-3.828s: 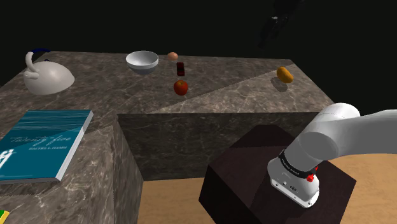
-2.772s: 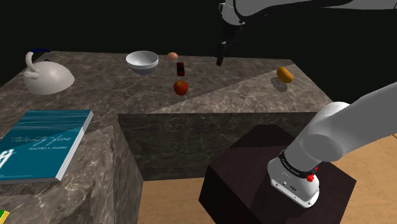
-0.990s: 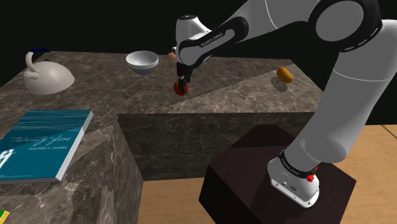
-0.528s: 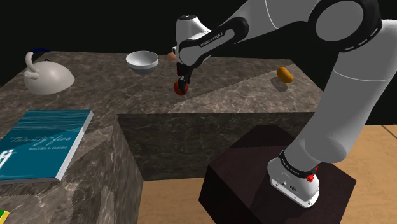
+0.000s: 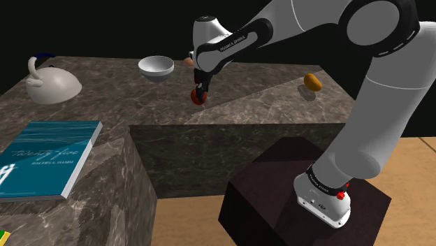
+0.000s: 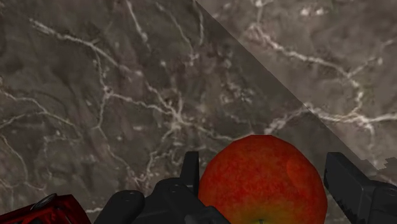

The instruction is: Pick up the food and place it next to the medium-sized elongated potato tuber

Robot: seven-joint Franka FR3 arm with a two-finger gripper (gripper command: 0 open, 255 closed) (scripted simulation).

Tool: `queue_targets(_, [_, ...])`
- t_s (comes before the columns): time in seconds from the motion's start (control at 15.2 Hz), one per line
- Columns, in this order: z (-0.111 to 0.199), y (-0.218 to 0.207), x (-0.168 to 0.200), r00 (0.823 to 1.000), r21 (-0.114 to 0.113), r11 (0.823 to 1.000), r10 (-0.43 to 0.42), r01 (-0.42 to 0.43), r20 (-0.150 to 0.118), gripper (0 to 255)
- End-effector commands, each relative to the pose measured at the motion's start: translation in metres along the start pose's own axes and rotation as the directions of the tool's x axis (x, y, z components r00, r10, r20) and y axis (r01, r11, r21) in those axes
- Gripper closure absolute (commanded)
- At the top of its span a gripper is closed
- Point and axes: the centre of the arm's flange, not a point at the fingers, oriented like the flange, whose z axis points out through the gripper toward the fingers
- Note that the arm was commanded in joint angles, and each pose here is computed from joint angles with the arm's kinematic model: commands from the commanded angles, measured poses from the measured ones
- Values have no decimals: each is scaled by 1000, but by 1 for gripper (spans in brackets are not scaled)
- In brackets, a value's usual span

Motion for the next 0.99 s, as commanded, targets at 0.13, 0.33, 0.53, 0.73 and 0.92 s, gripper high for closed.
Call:
queue_targets(0.13, [-15, 1, 0, 1000, 1, 1000, 0, 0, 1, 255])
queue_targets(0.33, [-30, 2, 0, 1000, 1, 1000, 0, 0, 1, 255])
queue_targets(0.53, [-46, 3, 1, 1000, 1, 1000, 0, 0, 1, 255])
queue_targets(0.73, [-62, 4, 1, 1000, 1, 1000, 0, 0, 1, 255])
queue_targets(0.92, [-78, 6, 2, 1000, 1, 1000, 0, 0, 1, 255])
